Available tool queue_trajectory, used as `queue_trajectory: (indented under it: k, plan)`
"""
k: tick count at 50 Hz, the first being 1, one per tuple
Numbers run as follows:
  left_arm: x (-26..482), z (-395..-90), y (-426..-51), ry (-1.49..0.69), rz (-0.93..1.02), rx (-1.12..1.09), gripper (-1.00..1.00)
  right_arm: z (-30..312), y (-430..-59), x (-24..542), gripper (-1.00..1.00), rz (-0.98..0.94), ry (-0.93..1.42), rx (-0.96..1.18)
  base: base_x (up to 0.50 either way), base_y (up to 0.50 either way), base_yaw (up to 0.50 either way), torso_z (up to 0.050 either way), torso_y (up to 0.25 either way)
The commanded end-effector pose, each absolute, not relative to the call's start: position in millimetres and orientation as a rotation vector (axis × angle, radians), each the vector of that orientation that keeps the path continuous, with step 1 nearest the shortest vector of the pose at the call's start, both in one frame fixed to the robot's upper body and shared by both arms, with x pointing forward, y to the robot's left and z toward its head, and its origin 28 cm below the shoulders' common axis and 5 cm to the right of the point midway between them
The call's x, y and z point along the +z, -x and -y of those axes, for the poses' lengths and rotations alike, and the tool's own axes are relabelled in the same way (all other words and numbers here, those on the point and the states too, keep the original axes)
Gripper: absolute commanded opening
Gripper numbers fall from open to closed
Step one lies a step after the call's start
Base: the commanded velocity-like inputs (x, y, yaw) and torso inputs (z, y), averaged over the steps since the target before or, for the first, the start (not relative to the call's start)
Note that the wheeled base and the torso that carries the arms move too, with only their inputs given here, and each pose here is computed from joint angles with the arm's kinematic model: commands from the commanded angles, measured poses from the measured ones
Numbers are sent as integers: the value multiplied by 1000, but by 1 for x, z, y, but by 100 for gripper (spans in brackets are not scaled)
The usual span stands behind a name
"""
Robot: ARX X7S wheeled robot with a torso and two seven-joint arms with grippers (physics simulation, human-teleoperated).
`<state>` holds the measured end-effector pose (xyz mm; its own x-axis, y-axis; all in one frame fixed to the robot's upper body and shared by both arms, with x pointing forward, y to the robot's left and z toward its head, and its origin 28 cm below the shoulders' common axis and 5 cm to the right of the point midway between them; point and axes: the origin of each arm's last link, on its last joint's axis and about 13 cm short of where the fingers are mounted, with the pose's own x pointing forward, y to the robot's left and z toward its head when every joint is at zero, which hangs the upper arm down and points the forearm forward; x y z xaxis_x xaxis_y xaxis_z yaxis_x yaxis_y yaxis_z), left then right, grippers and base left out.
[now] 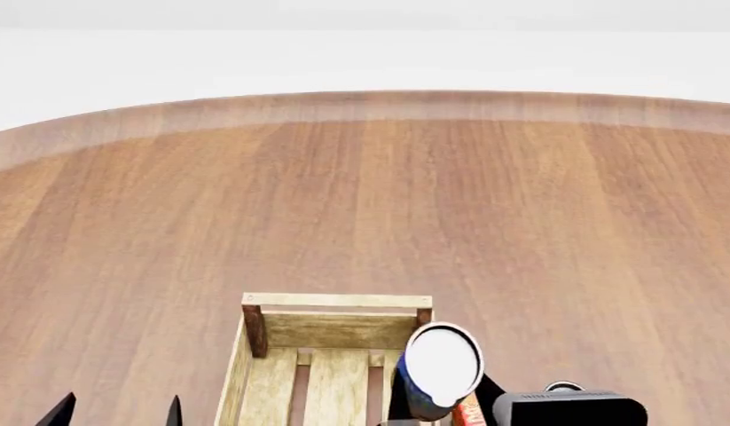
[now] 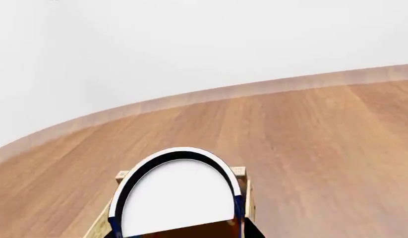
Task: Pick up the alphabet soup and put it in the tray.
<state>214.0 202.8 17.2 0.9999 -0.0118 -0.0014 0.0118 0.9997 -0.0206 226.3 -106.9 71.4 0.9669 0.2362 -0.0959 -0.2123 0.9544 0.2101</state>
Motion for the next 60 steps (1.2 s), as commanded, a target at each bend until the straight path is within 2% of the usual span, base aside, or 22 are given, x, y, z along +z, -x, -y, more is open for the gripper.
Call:
queue_trajectory:
  k: [1,60]
  plan:
    - [17,-202,-214,21,-2,-13,100,96,-241,73,-100,-95,-207,289,0,0,0,0,0]
    - [18,-201,-215,24,0,-19,100,47,-288,28,-100,-302,-144,427,0,0,0,0,1]
